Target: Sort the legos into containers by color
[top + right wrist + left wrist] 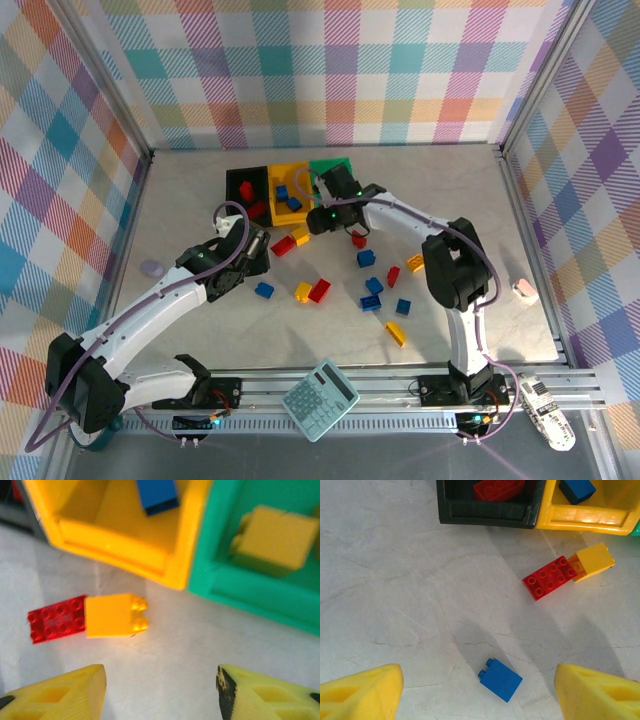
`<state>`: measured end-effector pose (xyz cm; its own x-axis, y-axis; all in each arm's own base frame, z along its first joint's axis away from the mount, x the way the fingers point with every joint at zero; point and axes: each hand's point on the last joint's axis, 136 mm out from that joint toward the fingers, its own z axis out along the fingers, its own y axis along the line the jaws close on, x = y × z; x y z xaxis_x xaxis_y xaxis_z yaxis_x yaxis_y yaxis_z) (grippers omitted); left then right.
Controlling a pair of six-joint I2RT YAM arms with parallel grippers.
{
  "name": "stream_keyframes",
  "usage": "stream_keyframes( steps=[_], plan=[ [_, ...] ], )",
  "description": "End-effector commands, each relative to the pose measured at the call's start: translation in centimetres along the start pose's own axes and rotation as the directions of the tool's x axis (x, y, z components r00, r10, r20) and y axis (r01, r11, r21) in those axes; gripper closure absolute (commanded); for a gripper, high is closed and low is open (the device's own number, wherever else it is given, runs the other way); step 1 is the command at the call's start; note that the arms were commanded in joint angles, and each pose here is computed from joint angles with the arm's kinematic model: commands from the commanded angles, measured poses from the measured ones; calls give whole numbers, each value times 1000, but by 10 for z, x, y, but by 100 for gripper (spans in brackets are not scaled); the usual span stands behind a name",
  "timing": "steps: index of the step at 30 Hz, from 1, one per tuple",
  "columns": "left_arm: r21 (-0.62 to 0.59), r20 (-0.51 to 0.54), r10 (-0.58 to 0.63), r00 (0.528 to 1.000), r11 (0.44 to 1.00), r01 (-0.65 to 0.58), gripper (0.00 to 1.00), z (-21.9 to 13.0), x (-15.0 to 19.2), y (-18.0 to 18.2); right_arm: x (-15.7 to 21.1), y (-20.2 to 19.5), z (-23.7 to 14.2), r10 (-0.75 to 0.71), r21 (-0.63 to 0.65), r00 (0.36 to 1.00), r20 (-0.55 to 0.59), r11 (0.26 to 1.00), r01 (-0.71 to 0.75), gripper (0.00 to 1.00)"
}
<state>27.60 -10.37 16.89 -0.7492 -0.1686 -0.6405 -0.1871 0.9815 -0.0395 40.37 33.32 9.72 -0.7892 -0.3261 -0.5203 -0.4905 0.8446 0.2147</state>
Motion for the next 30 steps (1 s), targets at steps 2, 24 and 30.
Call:
stream_keyframes(
  steps=[2, 24, 30],
  plan=[
    [-19, 7, 7, 1000, 1000, -7, 21, -5, 2, 6, -3, 28, -4, -10, -46, 999, 39, 999, 12, 35],
    [-21, 18, 18, 1000, 1000, -17, 21, -10, -3, 8, 1, 37, 62, -37, 27, 999, 17, 999, 36, 30],
    [-25, 20, 22, 1000, 999, -22, 20, -11, -4, 8, -1, 35, 72, -37, 38, 999, 12, 999, 37, 36]
  ],
)
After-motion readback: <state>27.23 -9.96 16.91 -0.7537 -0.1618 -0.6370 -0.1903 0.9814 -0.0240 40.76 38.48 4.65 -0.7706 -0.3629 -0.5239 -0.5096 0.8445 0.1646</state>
